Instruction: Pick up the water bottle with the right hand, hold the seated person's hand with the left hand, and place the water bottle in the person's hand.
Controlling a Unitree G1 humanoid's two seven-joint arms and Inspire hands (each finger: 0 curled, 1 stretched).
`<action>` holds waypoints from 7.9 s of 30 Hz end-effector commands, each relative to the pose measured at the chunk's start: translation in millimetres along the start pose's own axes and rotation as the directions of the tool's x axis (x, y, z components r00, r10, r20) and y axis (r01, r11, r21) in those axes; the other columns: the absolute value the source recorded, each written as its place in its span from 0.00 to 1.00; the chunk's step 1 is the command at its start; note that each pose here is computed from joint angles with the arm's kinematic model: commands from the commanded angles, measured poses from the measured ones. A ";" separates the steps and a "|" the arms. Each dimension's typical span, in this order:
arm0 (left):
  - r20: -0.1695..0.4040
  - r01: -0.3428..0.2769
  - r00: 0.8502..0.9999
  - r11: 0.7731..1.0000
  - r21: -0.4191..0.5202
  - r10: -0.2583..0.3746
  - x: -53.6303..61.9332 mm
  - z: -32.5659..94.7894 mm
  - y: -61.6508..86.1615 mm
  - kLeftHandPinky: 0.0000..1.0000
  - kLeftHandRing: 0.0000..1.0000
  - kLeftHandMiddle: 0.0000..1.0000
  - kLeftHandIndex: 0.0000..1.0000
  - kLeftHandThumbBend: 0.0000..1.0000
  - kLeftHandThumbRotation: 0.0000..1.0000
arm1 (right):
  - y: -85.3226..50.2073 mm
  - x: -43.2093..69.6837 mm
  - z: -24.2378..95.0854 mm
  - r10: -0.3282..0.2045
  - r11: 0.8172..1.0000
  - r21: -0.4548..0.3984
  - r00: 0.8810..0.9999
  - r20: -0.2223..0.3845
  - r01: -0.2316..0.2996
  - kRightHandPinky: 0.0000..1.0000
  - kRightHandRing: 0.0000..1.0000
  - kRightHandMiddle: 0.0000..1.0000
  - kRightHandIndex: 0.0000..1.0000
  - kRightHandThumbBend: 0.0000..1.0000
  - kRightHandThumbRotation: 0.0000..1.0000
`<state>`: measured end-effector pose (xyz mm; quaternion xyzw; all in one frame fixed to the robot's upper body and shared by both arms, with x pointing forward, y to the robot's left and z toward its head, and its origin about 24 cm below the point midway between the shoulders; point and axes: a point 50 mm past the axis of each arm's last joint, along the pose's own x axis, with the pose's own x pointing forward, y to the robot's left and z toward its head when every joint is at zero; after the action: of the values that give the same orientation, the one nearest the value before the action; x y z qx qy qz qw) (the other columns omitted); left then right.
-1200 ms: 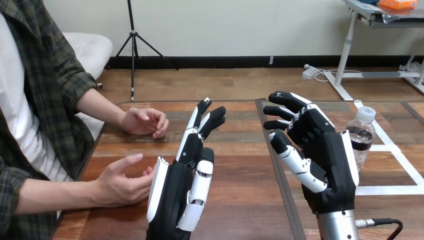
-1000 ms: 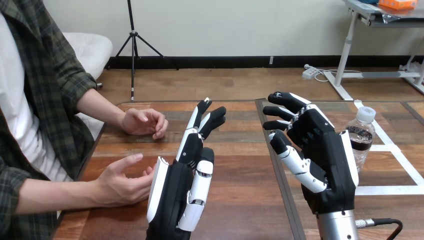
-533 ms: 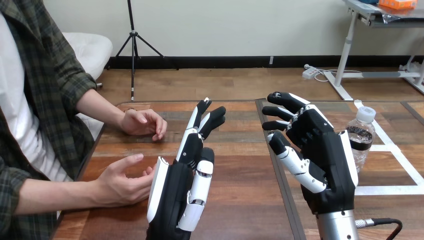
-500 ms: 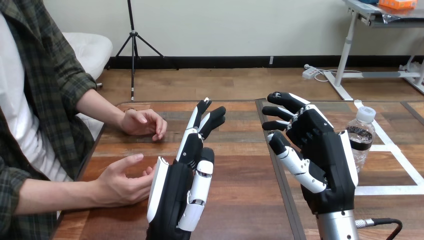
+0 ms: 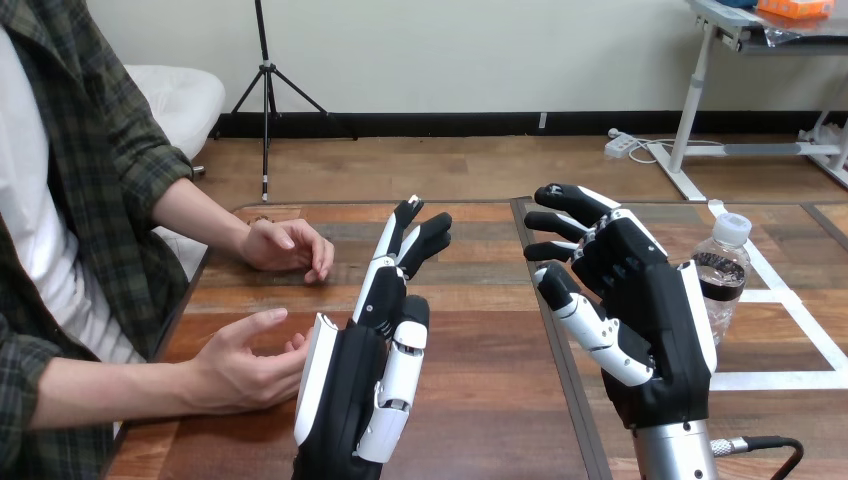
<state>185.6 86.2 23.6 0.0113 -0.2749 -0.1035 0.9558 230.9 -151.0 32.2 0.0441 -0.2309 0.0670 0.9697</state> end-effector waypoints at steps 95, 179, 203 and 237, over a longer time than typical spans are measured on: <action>0.071 0.007 0.997 0.999 -0.034 -0.005 15.1 5.6 -3.3 0.91 0.88 0.89 0.96 0.00 1.00 | -92.9 68.1 29.9 -0.395 0.822 -0.333 0.884 0.252 0.462 0.82 0.91 0.89 0.83 0.86 0.40; 0.071 0.004 0.998 1.000 -0.022 -0.003 10.8 5.9 0.6 0.94 0.89 0.89 0.97 0.00 1.00 | -107.0 67.9 -16.9 -0.510 0.765 -0.502 0.855 -0.093 0.402 0.97 0.97 0.95 0.92 0.75 0.05; 0.065 0.009 0.998 1.000 -0.026 -0.008 10.0 5.4 1.1 0.94 0.90 0.90 0.98 0.00 1.00 | -113.8 66.3 -22.4 -0.537 0.754 -0.524 0.831 -0.143 0.397 0.94 0.95 0.93 0.91 0.75 0.02; 0.066 0.010 0.998 1.000 -0.028 -0.008 9.5 5.1 2.1 0.97 0.91 0.91 0.99 0.00 1.00 | -116.1 76.0 -32.4 -0.542 0.769 -0.544 0.792 -0.281 0.334 0.91 0.93 0.91 0.89 0.73 0.00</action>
<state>185.4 88.3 24.7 0.0025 -0.2796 -0.1119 0.9536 304.4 -256.2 0.8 -0.1531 0.0341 -0.2259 0.9614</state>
